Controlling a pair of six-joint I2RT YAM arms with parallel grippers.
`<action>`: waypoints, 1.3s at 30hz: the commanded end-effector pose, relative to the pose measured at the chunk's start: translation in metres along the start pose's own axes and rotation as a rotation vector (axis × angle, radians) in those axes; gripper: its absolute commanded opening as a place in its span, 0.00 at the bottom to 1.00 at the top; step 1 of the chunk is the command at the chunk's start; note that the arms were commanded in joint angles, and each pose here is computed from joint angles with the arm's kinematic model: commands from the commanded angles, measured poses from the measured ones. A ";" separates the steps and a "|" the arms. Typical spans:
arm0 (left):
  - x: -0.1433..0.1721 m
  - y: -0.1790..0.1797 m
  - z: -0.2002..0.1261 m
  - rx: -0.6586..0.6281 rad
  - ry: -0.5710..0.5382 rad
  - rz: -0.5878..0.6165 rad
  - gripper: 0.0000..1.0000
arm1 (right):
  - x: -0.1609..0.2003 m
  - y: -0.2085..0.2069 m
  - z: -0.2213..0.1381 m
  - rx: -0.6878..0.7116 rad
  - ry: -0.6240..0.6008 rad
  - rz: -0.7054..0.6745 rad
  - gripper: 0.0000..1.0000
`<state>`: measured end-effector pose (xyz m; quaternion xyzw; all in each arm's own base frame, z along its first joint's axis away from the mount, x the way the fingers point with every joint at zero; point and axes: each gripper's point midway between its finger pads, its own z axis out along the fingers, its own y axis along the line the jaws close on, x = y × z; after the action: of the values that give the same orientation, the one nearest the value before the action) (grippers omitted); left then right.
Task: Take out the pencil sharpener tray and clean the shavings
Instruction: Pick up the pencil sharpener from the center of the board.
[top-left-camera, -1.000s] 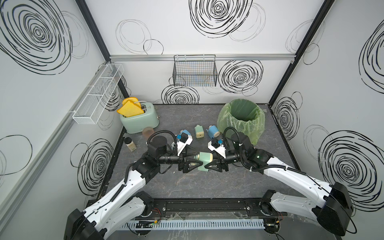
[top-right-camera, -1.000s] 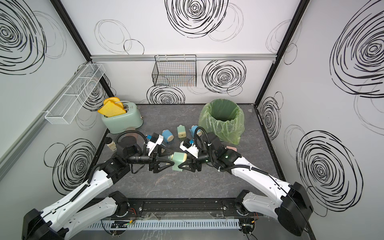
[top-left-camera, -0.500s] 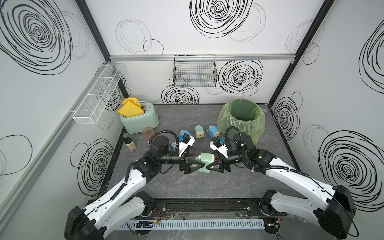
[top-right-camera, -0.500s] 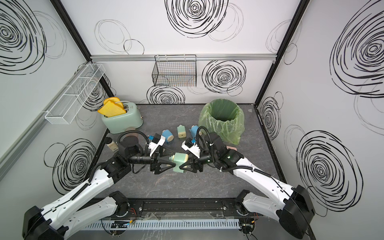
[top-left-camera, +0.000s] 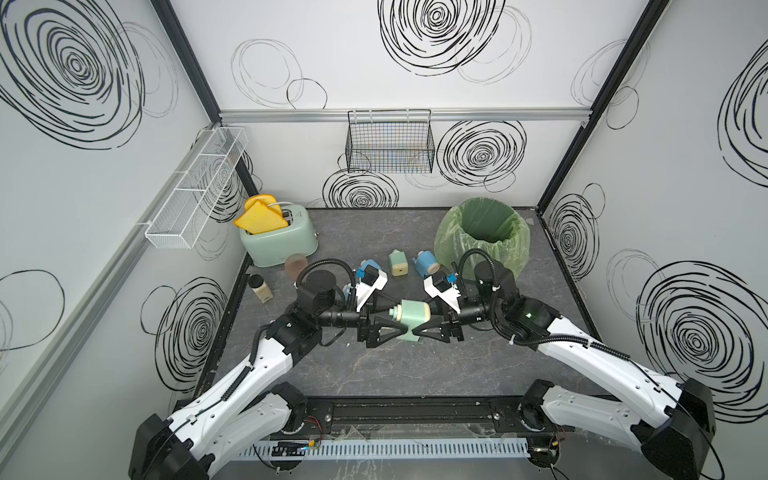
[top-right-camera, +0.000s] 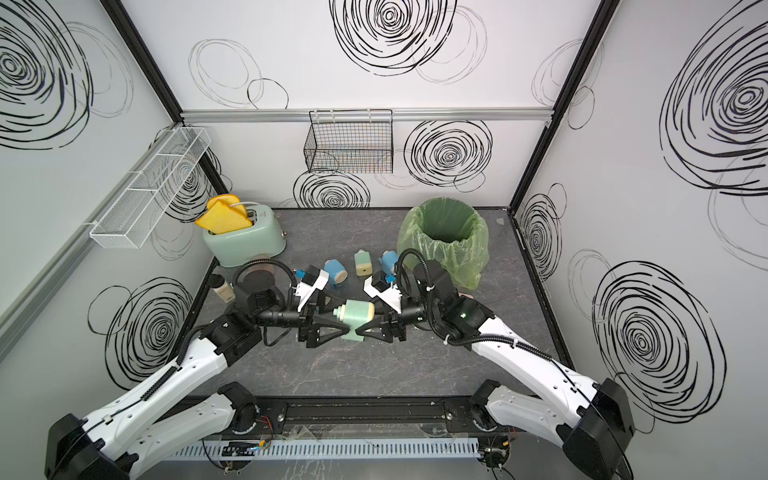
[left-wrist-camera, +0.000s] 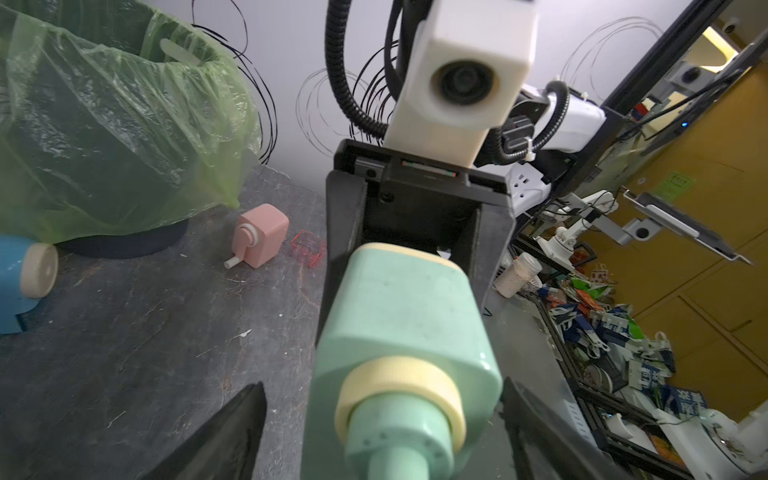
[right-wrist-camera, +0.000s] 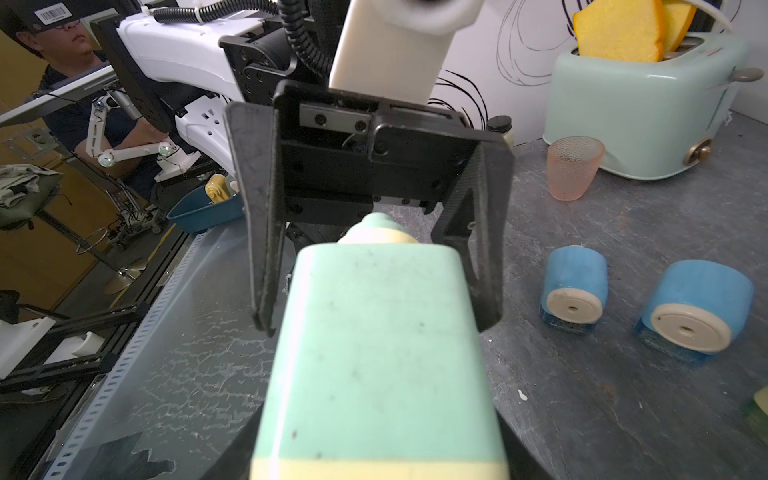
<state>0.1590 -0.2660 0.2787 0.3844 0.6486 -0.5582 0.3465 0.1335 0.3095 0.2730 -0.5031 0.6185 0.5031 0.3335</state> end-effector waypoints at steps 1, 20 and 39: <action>-0.001 -0.021 0.001 0.100 -0.003 0.054 0.87 | -0.024 0.011 -0.003 -0.039 -0.059 -0.078 0.37; -0.017 -0.017 -0.015 0.072 -0.067 0.087 0.41 | -0.026 0.013 -0.020 -0.062 -0.172 -0.094 0.75; -0.041 -0.027 -0.036 0.078 -0.212 0.161 0.27 | -0.040 -0.004 -0.010 -0.088 -0.269 -0.058 0.95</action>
<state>0.1580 -0.2406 0.3140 0.3698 0.5873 -0.5927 0.4087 0.1481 0.3110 0.2966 -0.4672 0.5536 0.5744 0.3813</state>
